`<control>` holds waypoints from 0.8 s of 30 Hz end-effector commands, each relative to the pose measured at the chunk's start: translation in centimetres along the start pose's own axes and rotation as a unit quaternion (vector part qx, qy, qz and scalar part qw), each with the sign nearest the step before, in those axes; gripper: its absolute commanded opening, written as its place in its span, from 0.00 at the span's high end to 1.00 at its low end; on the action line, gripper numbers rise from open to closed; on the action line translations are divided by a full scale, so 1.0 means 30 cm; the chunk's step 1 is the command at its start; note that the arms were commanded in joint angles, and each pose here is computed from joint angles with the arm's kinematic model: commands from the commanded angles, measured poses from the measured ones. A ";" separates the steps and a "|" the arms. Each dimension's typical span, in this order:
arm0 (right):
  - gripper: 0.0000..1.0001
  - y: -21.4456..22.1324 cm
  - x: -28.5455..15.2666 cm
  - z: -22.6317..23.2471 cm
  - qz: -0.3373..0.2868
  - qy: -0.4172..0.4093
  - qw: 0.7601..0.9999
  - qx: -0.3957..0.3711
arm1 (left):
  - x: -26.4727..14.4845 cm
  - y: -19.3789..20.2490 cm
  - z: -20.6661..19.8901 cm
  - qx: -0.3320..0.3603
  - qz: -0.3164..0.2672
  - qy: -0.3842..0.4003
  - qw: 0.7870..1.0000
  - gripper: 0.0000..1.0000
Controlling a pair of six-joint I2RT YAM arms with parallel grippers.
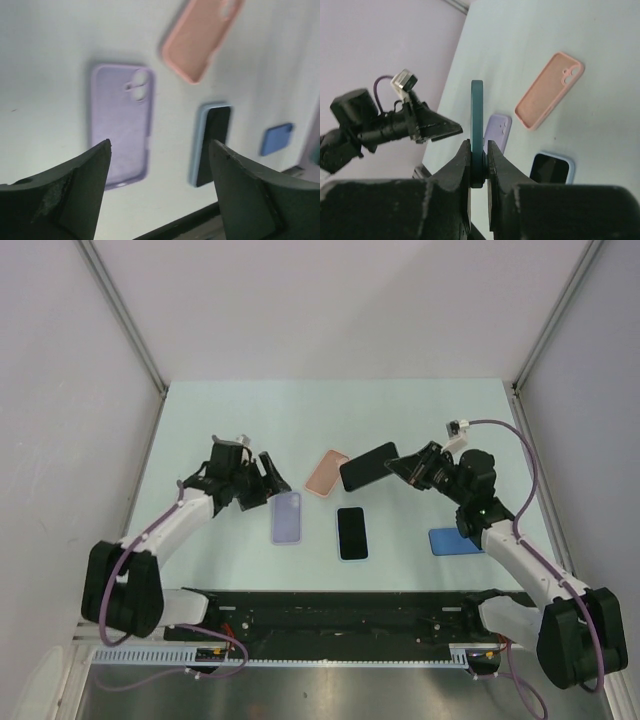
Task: Put the phone into the phone case
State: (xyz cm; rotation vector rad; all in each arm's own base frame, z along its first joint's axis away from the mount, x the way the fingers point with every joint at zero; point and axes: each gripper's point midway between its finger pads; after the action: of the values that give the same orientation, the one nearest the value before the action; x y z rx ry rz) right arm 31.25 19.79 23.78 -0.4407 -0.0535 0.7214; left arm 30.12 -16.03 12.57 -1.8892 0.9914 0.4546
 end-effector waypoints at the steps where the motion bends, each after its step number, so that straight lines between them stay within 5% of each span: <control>1: 1.00 0.072 -0.050 0.043 0.068 -0.025 0.997 -0.039 | 0.015 0.090 0.167 0.053 0.086 -0.111 0.989 0.23; 6: 1.00 0.103 -0.083 0.073 0.093 -0.042 0.993 -0.054 | 0.043 0.107 0.263 0.057 0.100 -0.177 0.977 0.25; 13: 1.00 0.114 -0.106 0.077 0.101 -0.042 0.992 -0.070 | 0.131 0.023 0.158 0.080 0.084 -0.094 0.989 0.26; 24: 0.99 0.118 -0.130 0.091 0.110 -0.043 0.988 -0.098 | 0.214 0.026 0.271 0.107 0.133 -0.172 0.970 0.31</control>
State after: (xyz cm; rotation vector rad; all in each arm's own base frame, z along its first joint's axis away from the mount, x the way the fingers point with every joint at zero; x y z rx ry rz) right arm 25.88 20.57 21.82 -0.5593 -0.0415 0.9578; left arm 33.88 -12.71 4.44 -1.4976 1.0163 0.7595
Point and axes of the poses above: each gripper's point midway between its finger pads, its own x axis out along the fingers, its own z axis along the line the jaws close on, y = z × x, and after that the axes turned 13 degrees about x, right-handed
